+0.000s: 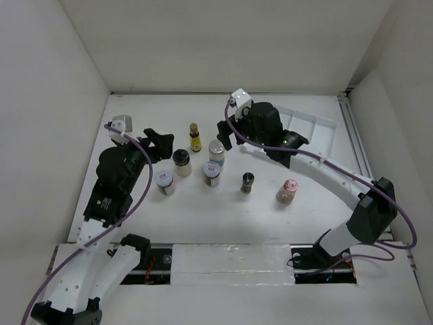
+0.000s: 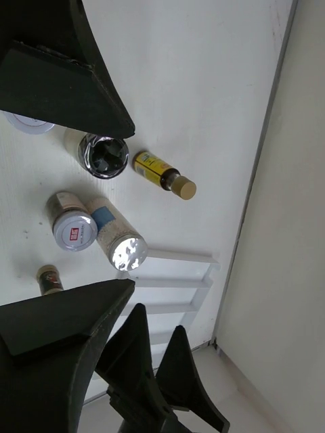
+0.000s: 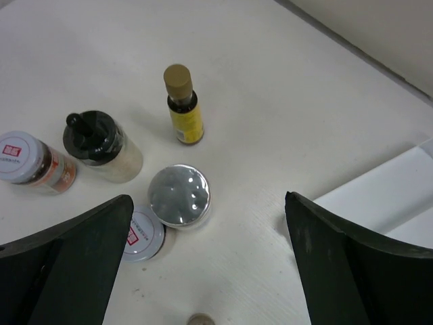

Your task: Organize the condiment bottles

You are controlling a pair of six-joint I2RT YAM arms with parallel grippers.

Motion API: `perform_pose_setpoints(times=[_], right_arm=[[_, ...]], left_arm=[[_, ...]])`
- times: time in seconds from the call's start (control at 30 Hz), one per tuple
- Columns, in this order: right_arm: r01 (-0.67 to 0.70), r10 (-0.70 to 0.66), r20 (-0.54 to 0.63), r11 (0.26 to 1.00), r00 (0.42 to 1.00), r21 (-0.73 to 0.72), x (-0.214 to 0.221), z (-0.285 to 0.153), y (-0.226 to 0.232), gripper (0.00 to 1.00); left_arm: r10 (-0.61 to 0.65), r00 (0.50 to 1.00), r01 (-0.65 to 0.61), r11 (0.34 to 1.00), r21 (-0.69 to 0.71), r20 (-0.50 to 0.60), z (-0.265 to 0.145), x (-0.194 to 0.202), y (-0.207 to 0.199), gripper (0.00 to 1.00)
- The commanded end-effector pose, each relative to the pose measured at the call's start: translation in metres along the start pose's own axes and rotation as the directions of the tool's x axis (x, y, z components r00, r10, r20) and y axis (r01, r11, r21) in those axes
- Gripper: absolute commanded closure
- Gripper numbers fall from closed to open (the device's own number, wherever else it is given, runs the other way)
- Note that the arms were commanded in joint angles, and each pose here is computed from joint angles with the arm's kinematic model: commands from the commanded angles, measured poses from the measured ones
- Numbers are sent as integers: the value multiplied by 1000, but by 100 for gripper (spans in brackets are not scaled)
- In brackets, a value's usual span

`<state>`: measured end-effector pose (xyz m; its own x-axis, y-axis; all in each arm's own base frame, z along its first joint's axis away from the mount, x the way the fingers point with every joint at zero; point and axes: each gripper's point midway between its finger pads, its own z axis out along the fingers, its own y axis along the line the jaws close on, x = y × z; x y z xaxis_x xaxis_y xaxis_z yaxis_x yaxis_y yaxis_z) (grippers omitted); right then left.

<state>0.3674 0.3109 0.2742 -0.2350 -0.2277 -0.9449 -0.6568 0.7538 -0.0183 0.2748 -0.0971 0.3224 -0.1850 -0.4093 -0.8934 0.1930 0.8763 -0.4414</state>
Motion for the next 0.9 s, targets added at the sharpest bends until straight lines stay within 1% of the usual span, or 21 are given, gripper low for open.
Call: perform_pose_setpoints(times=[0.0, 0.03, 0.1, 0.13, 0.17, 0.2, 0.23, 0.27, 0.3, 0.33, 0.37, 0.4, 0.43, 0.47, 0.53, 0.6, 0.63, 0.87], right_arm=[[8, -7, 48, 1000, 999, -19, -9, -2, 5, 1], [6, -7, 47, 1000, 999, 9, -9, -2, 0, 1], [6, -7, 47, 1000, 999, 18, -9, -2, -1, 2], [7, -7, 48, 1000, 999, -6, -9, -2, 3, 7], [7, -7, 61, 1000, 998, -6, -15, -3, 3, 43], [16, -16, 62, 1000, 998, -5, -16, -3, 2, 66], [17, -16, 75, 1000, 997, -5, -21, -8, 2, 79], [16, -16, 58, 1000, 998, 8, -13, -6, 0, 84], [9, -9, 49, 1000, 999, 8, -7, -9, 3, 76], [9, -9, 47, 1000, 999, 8, -4, -12, 3, 62], [9, -9, 34, 1000, 999, 8, 2, -11, 3, 42], [12, -12, 17, 1000, 1000, -1, 12, -13, 8, 3], [13, -13, 8, 1000, 1000, -2, 16, -13, 8, 0], [16, -16, 8, 1000, 1000, -22, 16, -13, 15, 0], [15, -17, -29, 998, 999, -56, 30, -7, 21, 0], [16, -21, -51, 995, 998, -102, 39, -2, 32, 0], [15, -21, -64, 995, 998, -102, 44, 2, 32, 0], [-5, -14, -118, 988, 993, -155, 60, 30, 43, 0]], left_arm=[[18, 999, -19, 999, 30, 33, 2, -11, -7, 19], [19, 1000, -19, 999, 36, 17, 3, -5, -6, 19], [19, 1000, -19, 999, 36, 16, 3, -5, -6, 18], [19, 1000, -19, 1000, 21, 10, 6, -3, -3, 18], [19, 1000, -19, 1000, 21, 10, 6, -3, -3, 18], [19, 1000, -19, 1000, 21, 10, 6, -3, -3, 18], [19, 1000, -19, 1000, 21, 10, 6, -3, -3, 21], [19, 1000, -19, 999, 30, 6, 6, -2, -5, 24], [27, 999, -28, 999, 39, 26, 3, -7, -7, 27], [27, 999, -28, 999, 29, 30, 3, -8, -5, 28], [28, 999, -28, 999, 17, 26, 3, -7, -2, 30], [28, 999, -28, 1000, 6, 31, 4, -8, 0, 31], [27, 999, -28, 1000, 9, 39, 1, -10, -1, 31], [28, 999, -28, 1000, 5, 30, 2, -5, 1, 31], [28, 999, -28, 1000, 0, 18, 5, -3, 2, 28], [29, 1000, -29, 1000, 9, -6, 9, 3, 1, 28], [30, 999, -29, 999, 13, -22, 12, 7, 1, 28], [30, 999, -29, 999, 24, -25, 11, 8, -1, 27]])
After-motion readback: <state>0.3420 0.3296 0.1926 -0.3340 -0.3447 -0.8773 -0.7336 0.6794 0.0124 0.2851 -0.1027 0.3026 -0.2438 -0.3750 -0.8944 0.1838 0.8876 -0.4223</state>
